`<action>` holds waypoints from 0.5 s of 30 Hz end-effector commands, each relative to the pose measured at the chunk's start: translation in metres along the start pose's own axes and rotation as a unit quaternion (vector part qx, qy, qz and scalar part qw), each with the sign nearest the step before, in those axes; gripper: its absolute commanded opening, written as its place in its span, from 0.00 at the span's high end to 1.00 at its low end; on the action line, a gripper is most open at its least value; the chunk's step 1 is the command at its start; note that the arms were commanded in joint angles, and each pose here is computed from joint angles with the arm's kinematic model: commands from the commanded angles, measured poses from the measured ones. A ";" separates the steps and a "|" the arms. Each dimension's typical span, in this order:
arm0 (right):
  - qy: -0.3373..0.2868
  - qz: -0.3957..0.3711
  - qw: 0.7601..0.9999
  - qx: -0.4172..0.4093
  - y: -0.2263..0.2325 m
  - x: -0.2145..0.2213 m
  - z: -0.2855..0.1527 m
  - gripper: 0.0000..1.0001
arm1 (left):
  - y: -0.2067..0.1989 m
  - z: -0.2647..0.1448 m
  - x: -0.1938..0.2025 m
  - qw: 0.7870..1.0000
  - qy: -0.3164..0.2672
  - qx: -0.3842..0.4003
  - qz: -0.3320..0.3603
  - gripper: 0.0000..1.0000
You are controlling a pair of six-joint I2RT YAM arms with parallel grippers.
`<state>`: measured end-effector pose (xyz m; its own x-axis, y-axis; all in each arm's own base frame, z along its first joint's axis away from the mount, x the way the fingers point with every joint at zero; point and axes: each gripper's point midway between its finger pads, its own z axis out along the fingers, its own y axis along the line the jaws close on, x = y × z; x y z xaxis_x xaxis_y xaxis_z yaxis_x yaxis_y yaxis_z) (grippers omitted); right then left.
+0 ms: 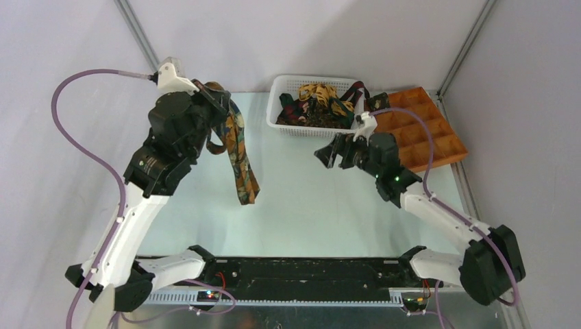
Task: Roll the ties
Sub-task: Move the bin to the center of the board.
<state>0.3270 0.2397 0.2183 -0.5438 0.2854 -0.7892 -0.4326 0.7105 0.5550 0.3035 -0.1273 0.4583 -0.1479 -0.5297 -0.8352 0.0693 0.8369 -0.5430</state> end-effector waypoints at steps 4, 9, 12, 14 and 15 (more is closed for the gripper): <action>-0.050 -0.051 0.997 -0.014 0.035 0.006 -0.011 0.10 | -0.005 0.001 -0.041 0.991 -0.104 -0.066 -0.044 1.00; -0.027 0.071 0.997 -0.009 0.036 0.029 0.000 0.12 | -0.021 0.003 -0.043 0.992 -0.106 -0.055 -0.040 1.00; -0.004 0.102 0.995 -0.024 0.041 0.048 0.014 0.15 | -0.028 0.003 -0.044 0.993 -0.103 -0.045 -0.034 1.00; 0.003 0.103 0.994 -0.028 0.045 0.057 0.020 0.16 | -0.029 0.003 -0.042 0.994 -0.101 -0.043 -0.031 1.00; 0.006 0.097 0.995 -0.031 0.048 0.061 0.022 0.16 | -0.030 0.004 -0.041 0.994 -0.100 -0.043 -0.030 1.00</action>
<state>0.2910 0.2845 0.1854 -0.6219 0.3540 -0.6985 -0.3615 0.6615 0.6571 0.3167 -0.1385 0.4791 -0.0276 -0.5540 -0.8320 -0.0372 0.8324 -0.5530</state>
